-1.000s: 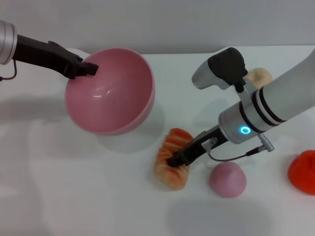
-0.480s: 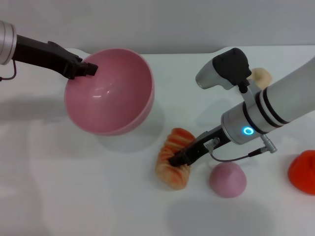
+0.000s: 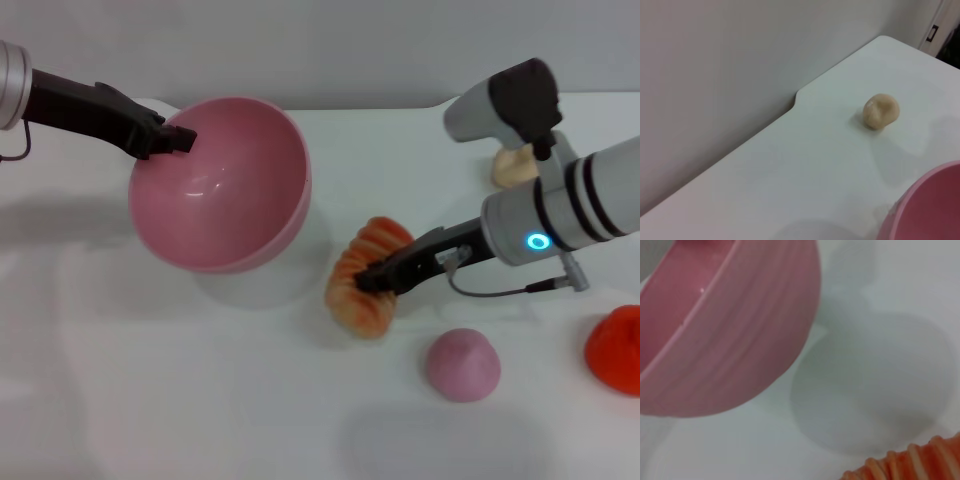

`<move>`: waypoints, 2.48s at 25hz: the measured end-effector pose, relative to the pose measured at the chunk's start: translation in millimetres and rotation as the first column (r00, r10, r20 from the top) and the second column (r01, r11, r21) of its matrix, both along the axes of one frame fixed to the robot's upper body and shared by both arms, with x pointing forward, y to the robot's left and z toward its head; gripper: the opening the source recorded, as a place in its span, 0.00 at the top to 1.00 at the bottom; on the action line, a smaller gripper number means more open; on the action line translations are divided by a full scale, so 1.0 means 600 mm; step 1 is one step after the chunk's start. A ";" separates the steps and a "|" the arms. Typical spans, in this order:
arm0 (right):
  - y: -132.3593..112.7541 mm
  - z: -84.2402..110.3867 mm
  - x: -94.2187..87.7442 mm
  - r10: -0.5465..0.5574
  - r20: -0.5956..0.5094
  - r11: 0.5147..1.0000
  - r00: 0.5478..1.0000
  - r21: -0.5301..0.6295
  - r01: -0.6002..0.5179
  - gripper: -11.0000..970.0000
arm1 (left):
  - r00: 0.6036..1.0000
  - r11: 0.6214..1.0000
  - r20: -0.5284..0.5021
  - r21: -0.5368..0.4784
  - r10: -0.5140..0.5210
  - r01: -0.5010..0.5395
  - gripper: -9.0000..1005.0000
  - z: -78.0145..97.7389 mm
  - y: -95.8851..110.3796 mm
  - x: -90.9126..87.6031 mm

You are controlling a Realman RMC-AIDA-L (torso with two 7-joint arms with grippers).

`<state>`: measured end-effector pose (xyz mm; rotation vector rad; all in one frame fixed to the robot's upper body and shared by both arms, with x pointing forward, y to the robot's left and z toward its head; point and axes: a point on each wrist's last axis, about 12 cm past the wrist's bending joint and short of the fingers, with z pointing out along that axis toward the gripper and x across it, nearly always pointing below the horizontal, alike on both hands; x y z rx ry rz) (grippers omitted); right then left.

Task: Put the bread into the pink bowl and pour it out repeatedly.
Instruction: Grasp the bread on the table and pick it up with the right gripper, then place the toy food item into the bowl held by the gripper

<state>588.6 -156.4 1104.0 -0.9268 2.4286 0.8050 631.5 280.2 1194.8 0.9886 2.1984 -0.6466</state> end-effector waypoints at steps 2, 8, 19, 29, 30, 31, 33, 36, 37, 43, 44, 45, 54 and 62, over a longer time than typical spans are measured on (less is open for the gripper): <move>-0.012 0.004 0.002 -0.024 0.018 1.000 1.000 0.002 0.024 0.85 | 1.000 1.000 0.001 0.001 0.001 -0.001 0.95 0.001 0.000 0.001; -0.064 0.017 0.019 -0.123 0.105 0.990 0.987 -0.048 0.129 0.86 | 1.000 1.000 0.000 0.000 0.006 -0.006 0.95 0.003 0.000 0.002; -0.107 0.152 0.045 -0.230 0.414 0.972 0.881 0.048 0.231 0.86 | 1.000 1.000 -0.013 -0.001 0.007 -0.007 0.95 -0.006 -0.003 0.000; -0.052 0.286 0.013 -0.161 0.631 0.987 0.759 0.108 0.120 0.87 | 1.000 1.000 -0.023 -0.007 0.002 -0.002 0.95 -0.013 -0.010 -0.003; -0.043 0.296 0.009 -0.150 0.643 0.988 0.751 0.111 0.103 0.87 | 1.000 1.000 -0.023 -0.007 0.002 -0.002 0.95 -0.013 -0.011 -0.003; -0.032 0.305 0.002 -0.135 0.654 0.990 0.744 0.112 0.081 0.87 | 1.000 1.000 -0.023 -0.007 0.002 -0.002 0.95 -0.013 -0.011 -0.003; -0.004 0.317 -0.012 -0.086 0.666 0.994 0.741 0.103 0.024 0.87 | 1.000 1.000 -0.023 -0.007 0.003 -0.003 0.95 -0.013 -0.011 -0.002; 0.039 0.318 -0.030 -0.001 0.669 0.995 0.743 0.074 -0.065 0.87 | 1.000 1.000 -0.021 -0.007 0.007 -0.007 0.95 -0.014 -0.011 -0.001; 0.053 0.315 -0.035 0.027 0.666 0.994 0.746 0.062 -0.092 0.87 | 1.000 1.000 -0.022 -0.007 0.007 -0.007 0.95 -0.014 -0.011 -0.001; 0.111 0.272 -0.051 0.158 0.594 0.978 0.789 0.015 -0.206 0.88 | 1.000 1.000 -0.021 -0.002 0.002 -0.002 0.95 -0.018 -0.015 0.000; 0.117 0.262 -0.052 0.172 0.577 0.976 0.799 0.013 -0.219 0.88 | 1.000 1.000 -0.019 0.000 0.002 -0.002 0.95 -0.018 -0.016 0.000; 0.123 0.253 -0.054 0.188 0.560 0.973 0.807 0.009 -0.232 0.88 | 1.000 1.000 -0.019 0.001 0.002 -0.002 0.95 -0.018 -0.016 0.000; 0.135 0.217 -0.054 0.234 0.513 0.965 0.826 -0.019 -0.262 0.86 | 1.000 1.000 -0.017 0.002 0.001 -0.001 0.95 -0.017 -0.017 0.001; 0.137 0.209 -0.051 0.247 0.498 0.963 0.831 -0.031 -0.268 0.79 | 1.000 1.000 -0.018 0.016 0.000 0.001 0.95 -0.019 -0.018 0.002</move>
